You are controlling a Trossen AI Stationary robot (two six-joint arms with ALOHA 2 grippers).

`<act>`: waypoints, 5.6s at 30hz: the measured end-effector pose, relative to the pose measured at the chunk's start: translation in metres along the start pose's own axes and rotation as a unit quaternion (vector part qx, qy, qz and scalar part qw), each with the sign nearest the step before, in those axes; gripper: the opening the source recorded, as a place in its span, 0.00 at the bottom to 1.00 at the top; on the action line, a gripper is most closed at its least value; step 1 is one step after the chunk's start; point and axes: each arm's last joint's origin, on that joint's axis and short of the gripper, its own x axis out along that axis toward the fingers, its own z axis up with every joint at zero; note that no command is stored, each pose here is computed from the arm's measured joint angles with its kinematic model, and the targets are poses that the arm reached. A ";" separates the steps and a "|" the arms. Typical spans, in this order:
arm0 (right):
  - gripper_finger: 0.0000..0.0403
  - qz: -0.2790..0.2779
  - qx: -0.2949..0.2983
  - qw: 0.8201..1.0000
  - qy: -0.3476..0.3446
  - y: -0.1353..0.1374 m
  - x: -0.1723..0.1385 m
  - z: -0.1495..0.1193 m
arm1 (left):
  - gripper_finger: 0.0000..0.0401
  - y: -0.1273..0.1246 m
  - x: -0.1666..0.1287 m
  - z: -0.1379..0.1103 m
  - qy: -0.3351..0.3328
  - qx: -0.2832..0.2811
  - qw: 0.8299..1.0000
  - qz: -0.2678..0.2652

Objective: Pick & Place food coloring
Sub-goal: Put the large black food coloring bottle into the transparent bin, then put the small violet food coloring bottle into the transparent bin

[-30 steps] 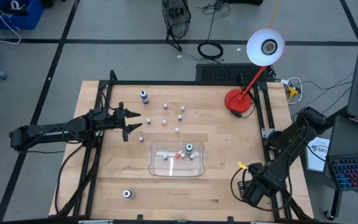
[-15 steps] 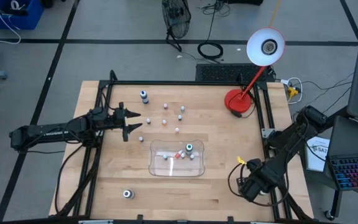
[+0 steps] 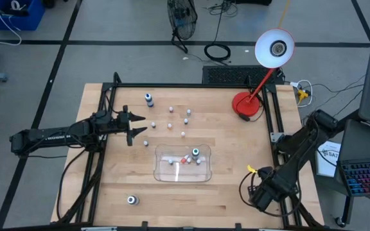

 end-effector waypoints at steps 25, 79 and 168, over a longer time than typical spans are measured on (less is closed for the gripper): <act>0.54 0.029 -0.019 0.999 0.009 0.007 0.037 0.008 | 0.57 0.000 0.000 0.000 0.000 0.000 1.000 0.000; 0.33 0.508 -0.398 0.513 -0.566 0.082 -0.101 -0.012 | 0.57 0.000 0.000 0.000 0.001 0.000 1.000 0.000; 0.42 0.172 -0.396 0.676 -0.597 0.009 -0.135 0.054 | 0.57 0.000 0.000 0.000 0.000 0.000 1.000 0.000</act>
